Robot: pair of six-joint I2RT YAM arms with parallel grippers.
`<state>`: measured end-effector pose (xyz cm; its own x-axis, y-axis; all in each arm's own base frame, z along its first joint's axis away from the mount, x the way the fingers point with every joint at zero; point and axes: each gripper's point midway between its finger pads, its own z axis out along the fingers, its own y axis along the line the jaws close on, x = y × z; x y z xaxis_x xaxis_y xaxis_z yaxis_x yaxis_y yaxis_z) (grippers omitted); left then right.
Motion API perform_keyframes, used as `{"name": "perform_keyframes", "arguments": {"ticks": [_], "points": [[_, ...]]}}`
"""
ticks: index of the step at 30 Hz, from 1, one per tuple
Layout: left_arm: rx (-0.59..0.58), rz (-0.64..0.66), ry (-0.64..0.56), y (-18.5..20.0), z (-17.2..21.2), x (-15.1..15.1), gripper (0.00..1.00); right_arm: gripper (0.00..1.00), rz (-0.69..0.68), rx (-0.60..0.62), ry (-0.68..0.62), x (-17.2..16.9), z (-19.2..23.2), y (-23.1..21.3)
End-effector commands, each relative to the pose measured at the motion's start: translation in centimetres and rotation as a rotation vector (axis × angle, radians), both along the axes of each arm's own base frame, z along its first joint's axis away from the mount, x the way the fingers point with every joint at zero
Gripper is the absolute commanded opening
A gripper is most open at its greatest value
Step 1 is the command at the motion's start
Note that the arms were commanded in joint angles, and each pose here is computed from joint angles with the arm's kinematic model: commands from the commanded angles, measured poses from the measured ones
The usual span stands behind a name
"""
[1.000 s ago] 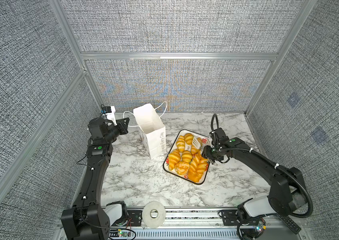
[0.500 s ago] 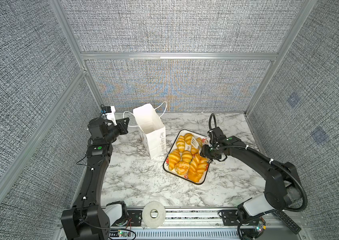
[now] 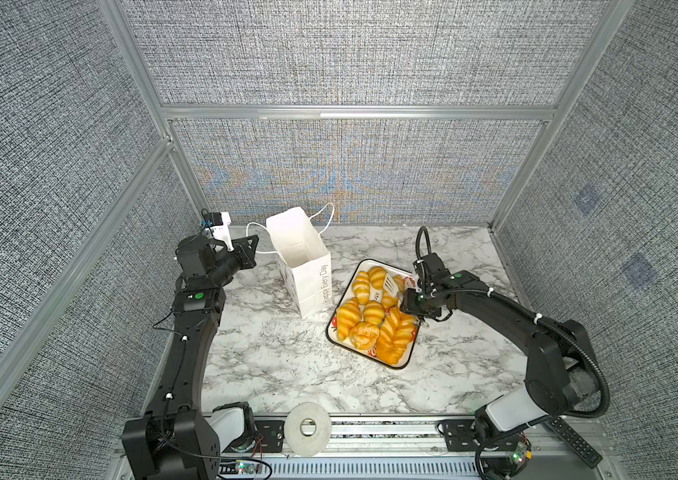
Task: Place the fake bread into the paper bag
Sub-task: 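Lower the tongs with the right gripper onto a croissant on the tray, then squeeze the tongs with the right gripper and lift the croissant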
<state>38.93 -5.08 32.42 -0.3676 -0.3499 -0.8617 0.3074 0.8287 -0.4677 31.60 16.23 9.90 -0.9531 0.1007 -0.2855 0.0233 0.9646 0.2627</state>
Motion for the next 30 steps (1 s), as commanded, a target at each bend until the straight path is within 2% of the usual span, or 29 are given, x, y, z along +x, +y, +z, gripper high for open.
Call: {"name": "perform_keyframes", "arguments": {"ticks": [1,13,30], "points": [[0.005,-0.002,-0.014,0.1,0.2,0.1,0.0,0.45,0.012,0.005,-0.019,0.3,0.5,0.2],[0.002,-0.004,-0.011,0.0,0.1,0.2,0.0,0.34,0.001,-0.017,-0.047,0.2,1.6,-0.5],[0.004,-0.004,-0.015,0.0,0.3,0.1,0.0,0.3,-0.029,-0.021,-0.133,-0.1,5.7,-2.0]]}}
